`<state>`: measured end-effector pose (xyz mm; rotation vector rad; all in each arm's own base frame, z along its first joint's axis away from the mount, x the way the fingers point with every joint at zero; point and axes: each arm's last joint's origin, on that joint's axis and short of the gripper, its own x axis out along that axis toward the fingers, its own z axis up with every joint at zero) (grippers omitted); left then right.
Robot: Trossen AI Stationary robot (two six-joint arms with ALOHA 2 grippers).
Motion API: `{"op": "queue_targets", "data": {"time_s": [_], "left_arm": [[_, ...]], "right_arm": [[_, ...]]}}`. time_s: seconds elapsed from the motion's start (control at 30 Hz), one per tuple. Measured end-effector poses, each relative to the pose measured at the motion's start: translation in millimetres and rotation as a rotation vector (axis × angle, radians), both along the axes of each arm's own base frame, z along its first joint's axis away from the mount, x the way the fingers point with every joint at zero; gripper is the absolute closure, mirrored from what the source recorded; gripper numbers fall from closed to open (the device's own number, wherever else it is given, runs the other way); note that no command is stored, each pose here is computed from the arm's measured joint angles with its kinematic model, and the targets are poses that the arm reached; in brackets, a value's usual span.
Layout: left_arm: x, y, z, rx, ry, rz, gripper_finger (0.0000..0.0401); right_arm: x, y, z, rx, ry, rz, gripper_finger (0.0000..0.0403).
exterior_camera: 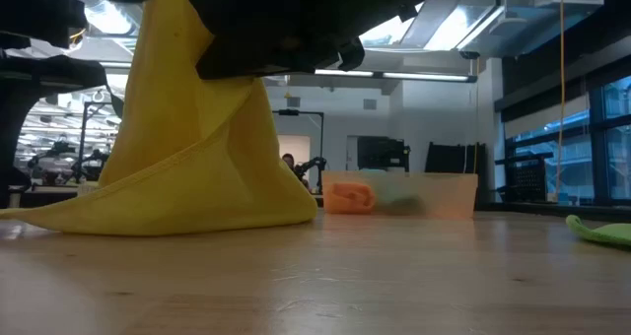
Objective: Roll microfiber towels into tight, uniform cylinder then place into a basket
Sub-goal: Roll the yellow microfiber towel
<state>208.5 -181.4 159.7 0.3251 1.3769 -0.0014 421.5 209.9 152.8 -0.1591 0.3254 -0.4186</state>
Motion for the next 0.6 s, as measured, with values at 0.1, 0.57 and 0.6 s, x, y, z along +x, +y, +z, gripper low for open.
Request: {"op": "queue_targets", "data": {"time_s": [0.1, 0.57, 0.6], "left_arm": [[-0.4, 0.7, 0.2, 0.011, -0.003, 0.010, 0.0322], [6.8, -1.3, -6.7, 0.048, -0.073, 0.020, 0.0322], [6.8, -1.4, -8.0, 0.052, -0.068, 0.020, 0.0322]], "right_arm": [[0.0, 0.0, 0.0, 0.000, 0.000, 0.000, 0.0399], [0.2, 0.8, -0.2, 0.013, 0.004, 0.021, 0.0399], [0.2, 0.8, -0.2, 0.013, 0.004, 0.022, 0.0399]]}}
